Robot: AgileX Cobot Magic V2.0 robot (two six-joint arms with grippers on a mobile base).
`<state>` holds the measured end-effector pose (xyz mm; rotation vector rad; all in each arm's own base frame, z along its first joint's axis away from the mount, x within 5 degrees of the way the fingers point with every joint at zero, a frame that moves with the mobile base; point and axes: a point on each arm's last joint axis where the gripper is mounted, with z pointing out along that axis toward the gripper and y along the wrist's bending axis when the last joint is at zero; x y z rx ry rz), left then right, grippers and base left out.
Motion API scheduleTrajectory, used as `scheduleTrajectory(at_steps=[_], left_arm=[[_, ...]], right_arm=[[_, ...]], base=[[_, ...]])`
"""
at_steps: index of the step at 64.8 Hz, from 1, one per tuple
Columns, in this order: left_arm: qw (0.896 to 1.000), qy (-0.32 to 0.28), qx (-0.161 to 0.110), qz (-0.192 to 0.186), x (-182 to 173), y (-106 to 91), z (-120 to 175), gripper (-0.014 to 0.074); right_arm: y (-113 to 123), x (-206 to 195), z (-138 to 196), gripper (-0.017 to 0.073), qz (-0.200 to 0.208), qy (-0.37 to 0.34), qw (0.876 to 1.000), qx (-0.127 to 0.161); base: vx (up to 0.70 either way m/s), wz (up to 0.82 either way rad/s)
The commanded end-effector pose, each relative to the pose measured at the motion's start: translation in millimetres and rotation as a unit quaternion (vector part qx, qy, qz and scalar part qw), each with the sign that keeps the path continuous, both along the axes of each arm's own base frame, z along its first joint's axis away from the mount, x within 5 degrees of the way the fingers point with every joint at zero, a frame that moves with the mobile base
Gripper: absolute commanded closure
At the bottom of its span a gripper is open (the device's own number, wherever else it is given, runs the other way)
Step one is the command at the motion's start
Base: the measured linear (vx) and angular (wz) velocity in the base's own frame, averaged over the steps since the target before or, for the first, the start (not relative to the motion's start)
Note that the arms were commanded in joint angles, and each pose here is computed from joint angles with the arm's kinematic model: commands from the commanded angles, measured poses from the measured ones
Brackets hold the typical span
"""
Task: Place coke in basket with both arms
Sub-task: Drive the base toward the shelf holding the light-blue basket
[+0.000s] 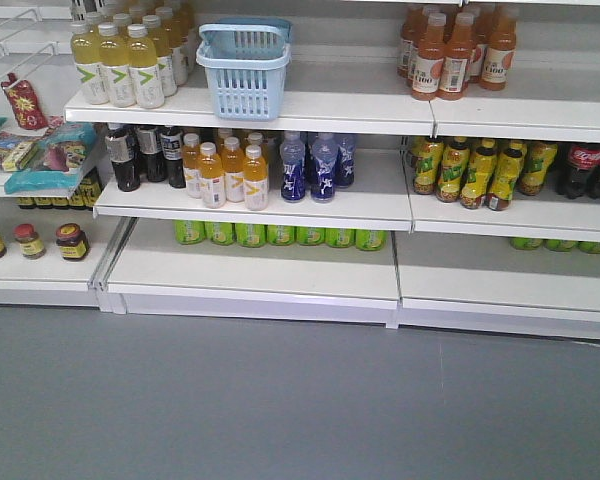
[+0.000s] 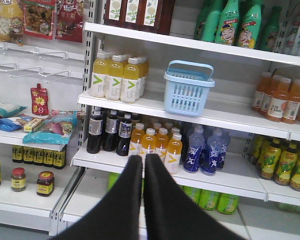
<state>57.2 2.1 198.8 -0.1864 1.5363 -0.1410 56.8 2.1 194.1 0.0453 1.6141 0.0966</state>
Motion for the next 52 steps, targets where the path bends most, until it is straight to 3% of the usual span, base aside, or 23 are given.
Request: scheduleTrajectory(at_steps=[1, 52], left_arm=[[0.999, -0.046, 0.001, -0.008, -1.7, -1.4, 6.1, 0.0600], [0.999, -0.046, 0.001, -0.008, -1.7, -1.4, 6.1, 0.0600]], right_arm=[[-0.3, -0.7, 2.9, 0.0564, -0.001, -0.040, 0.999, -0.004], [-0.3, -0.7, 2.8, 0.0564, -0.001, -0.040, 0.999, -0.005]], base=[[0.15, 0.02], [0.16, 0.00]])
